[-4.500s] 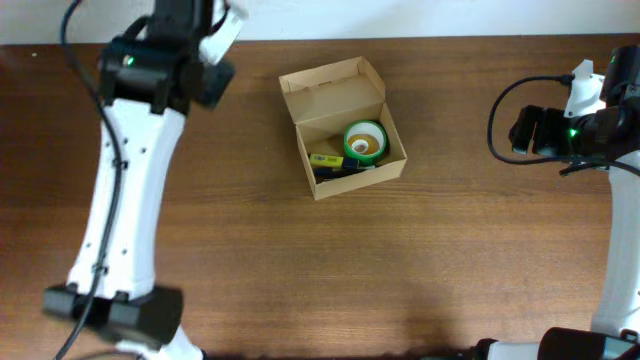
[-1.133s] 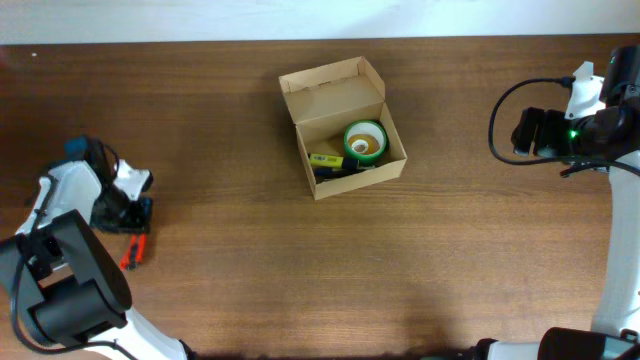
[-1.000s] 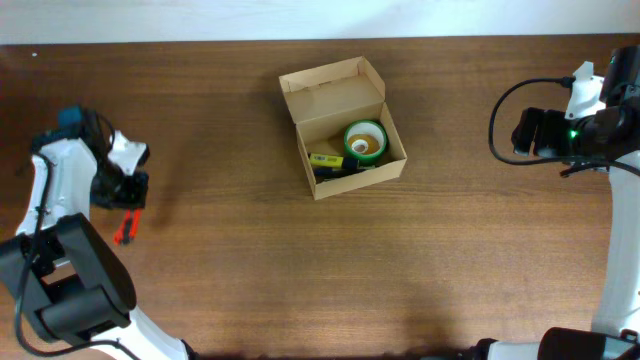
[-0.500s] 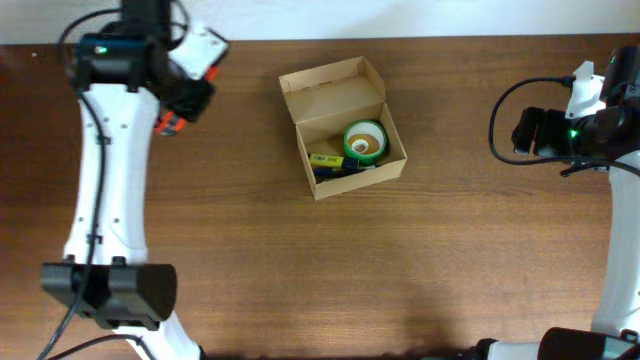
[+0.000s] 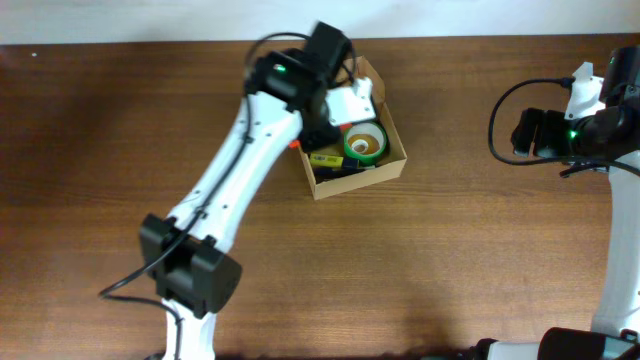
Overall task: Pack container
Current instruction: 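Carry the red cutter into the box and lower it beside the tape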
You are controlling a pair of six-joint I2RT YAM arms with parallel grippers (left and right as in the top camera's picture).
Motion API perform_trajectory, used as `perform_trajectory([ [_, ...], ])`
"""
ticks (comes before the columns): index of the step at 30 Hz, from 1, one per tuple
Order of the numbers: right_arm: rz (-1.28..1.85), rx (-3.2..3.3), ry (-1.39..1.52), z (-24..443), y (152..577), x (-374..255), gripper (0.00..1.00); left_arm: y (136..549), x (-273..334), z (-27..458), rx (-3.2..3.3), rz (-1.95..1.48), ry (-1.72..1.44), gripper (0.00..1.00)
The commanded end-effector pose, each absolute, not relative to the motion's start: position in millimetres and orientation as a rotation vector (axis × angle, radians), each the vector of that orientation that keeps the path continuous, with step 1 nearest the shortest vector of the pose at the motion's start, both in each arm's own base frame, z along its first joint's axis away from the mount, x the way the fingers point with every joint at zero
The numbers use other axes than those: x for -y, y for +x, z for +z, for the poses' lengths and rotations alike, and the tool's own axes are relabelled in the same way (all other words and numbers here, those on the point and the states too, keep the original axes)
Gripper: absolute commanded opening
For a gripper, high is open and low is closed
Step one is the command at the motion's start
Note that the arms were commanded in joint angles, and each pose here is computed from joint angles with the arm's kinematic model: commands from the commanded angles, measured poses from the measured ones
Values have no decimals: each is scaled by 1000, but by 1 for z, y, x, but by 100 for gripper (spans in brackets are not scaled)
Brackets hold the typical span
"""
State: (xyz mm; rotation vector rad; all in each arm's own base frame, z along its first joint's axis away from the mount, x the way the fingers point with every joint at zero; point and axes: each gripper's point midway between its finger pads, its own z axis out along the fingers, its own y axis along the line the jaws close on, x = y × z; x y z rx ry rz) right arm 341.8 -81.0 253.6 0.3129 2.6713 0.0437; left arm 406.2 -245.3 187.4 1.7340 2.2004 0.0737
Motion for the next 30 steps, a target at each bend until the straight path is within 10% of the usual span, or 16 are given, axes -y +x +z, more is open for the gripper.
perform_trajectory([
  [1, 39, -2676, 335, 252, 341, 84, 98, 407, 257, 174, -2144, 91, 1835, 2],
  [30, 45, -2680, 335, 251, 340, 83, 97, 434, 307, 85, -2178, 3, 1810, 1],
])
